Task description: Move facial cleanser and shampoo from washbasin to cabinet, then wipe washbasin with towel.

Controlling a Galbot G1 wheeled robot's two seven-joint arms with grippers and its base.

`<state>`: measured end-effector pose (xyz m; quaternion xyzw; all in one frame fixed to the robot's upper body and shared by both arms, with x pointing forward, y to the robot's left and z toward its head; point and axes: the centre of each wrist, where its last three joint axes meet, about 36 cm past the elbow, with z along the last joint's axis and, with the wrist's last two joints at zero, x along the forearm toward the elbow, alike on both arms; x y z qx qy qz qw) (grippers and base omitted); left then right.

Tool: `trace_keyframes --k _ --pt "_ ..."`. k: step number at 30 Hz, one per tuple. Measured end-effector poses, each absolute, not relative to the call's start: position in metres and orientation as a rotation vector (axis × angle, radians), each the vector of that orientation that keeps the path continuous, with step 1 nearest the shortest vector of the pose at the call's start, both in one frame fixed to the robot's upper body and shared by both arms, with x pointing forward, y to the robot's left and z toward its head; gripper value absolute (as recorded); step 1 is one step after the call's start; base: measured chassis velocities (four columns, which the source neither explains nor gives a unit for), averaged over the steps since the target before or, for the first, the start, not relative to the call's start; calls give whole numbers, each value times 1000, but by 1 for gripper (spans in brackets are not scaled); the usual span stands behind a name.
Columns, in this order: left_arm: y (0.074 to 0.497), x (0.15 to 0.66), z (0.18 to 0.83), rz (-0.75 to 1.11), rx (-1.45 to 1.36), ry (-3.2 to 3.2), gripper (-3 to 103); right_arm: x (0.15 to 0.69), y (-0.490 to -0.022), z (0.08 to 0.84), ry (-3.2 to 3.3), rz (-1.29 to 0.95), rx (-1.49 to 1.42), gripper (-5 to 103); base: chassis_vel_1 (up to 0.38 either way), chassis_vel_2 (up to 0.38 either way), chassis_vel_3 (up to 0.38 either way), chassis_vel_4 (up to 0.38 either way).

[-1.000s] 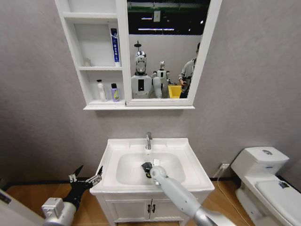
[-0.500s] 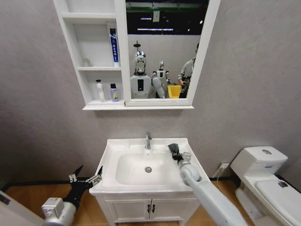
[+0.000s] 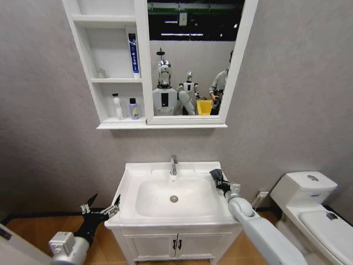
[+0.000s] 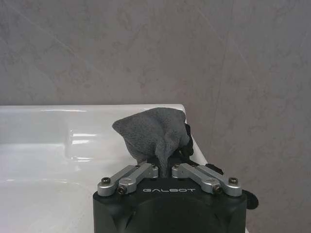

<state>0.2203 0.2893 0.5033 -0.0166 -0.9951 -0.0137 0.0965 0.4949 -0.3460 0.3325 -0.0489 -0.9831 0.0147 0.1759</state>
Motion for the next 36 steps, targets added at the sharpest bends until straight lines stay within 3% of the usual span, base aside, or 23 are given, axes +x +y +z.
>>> trace_keyframes --k 2,3,4,6,9,12,13,14,17,19,20,22,23,30,36 --pt "289 220 503 -41 -49 -2948 100 500 -349 326 -2819 28 -106 19 0 0 0 0" --pt "289 220 503 -41 -49 -2948 100 500 -349 326 -2819 28 -106 19 0 0 0 0" --pt "289 220 503 -41 -49 -2948 100 502 -349 323 -2839 13 -81 29 0 0 0 0" --pt "289 220 503 -41 -49 -2948 100 503 -350 322 -2855 2 -62 29 0 0 0 0" --pt "289 220 503 -41 -49 -2948 100 504 -349 317 -2891 -1 -7 46 0 0 0 0" --pt "289 220 503 -41 -49 -2948 100 502 -348 314 -2879 30 -32 51 0 0 0 0" --pt "289 220 503 -41 -49 -2948 100 497 -347 311 -2869 42 -37 61 0 0 0 0" --pt "289 220 503 -41 -49 -2948 100 497 -347 311 -2869 42 -37 61 0 0 0 0" --pt "289 220 503 -41 -49 -2948 100 488 -352 302 -2895 99 -24 78 0 0 0 0" --pt "289 220 503 -41 -49 -2948 100 487 -353 301 -2912 117 -32 78 0 0 0 0" --pt "289 220 503 -41 -49 -2948 100 484 -355 302 -2941 139 -55 89 0 0 0 0" --pt "289 220 503 -41 -49 -2948 100 482 -355 305 -2959 143 -63 89 0 0 0 0" --pt "289 220 503 -41 -49 -2948 100 474 -355 315 -3007 157 -84 97 0 0 0 0" --pt "289 220 503 -41 -49 -2948 100 405 -356 349 -3139 337 -202 100 0 0 0 0" --pt "289 220 503 -41 -49 -2948 100 246 -351 411 -3104 300 -339 100 0 0 0 0"
